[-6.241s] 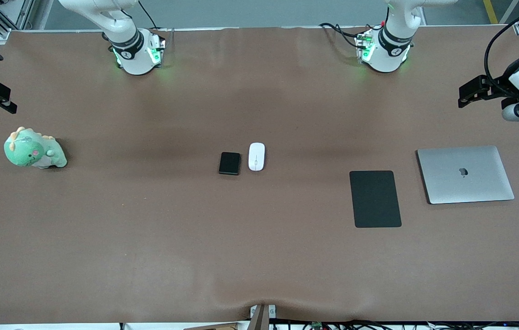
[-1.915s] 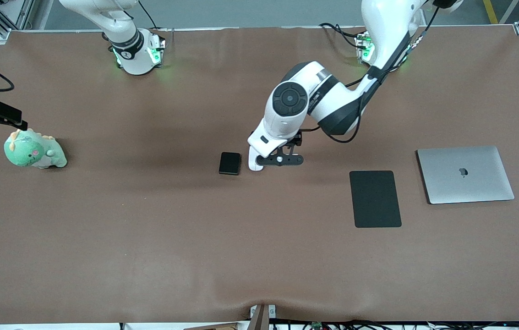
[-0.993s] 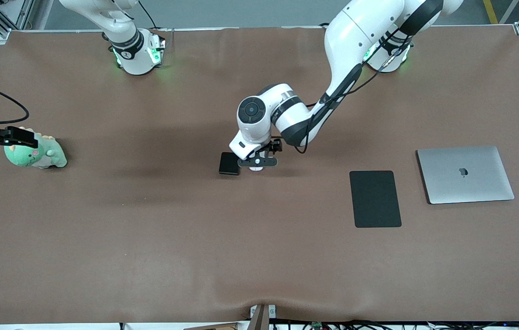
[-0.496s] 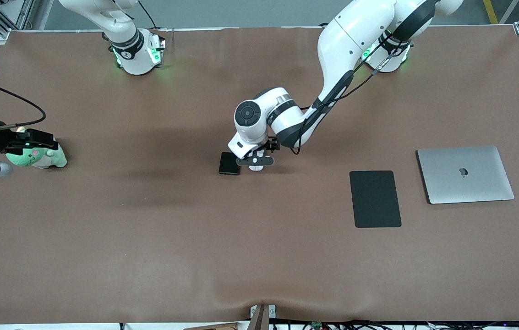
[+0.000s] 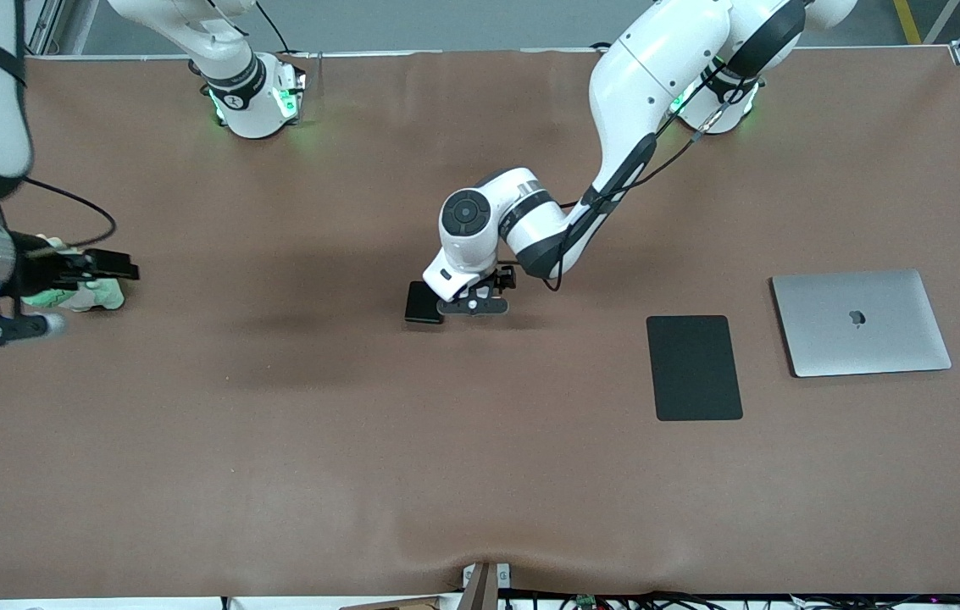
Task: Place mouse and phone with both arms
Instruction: 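Grasp the white mouse with the left gripper while the right gripper reaches out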
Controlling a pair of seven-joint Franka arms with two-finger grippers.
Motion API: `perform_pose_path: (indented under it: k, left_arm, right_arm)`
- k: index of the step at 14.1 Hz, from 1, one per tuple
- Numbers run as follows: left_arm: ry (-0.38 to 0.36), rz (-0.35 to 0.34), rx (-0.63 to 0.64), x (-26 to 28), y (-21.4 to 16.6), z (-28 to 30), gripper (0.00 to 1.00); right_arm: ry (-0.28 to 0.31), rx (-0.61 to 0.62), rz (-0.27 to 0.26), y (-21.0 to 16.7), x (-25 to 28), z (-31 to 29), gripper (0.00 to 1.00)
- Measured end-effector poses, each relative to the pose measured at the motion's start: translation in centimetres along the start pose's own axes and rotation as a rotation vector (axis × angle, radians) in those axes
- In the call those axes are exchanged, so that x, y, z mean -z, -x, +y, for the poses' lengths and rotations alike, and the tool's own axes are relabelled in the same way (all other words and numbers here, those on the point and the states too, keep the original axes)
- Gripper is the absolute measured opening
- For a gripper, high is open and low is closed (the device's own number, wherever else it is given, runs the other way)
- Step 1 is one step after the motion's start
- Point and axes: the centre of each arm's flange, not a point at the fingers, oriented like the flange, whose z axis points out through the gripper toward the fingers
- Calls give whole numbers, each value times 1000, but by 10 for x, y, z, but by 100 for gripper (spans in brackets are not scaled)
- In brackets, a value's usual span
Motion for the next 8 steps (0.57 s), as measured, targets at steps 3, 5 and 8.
perform_pose_path:
  k: [3,5,8]
  left_arm:
    - [1,-4,-3,-7,2,1,100]
    - [-3,-7,-11,-16,5,3,100]
    - [-17,5,-19,-22,4,1,100]
  right_arm:
    - [-4,-2,-35,-9,-16,-4,100]
    - [-24,-31,-49,-8,-18,-18,100]
    - [-61,-59,-77,-11,-31,-47,100]
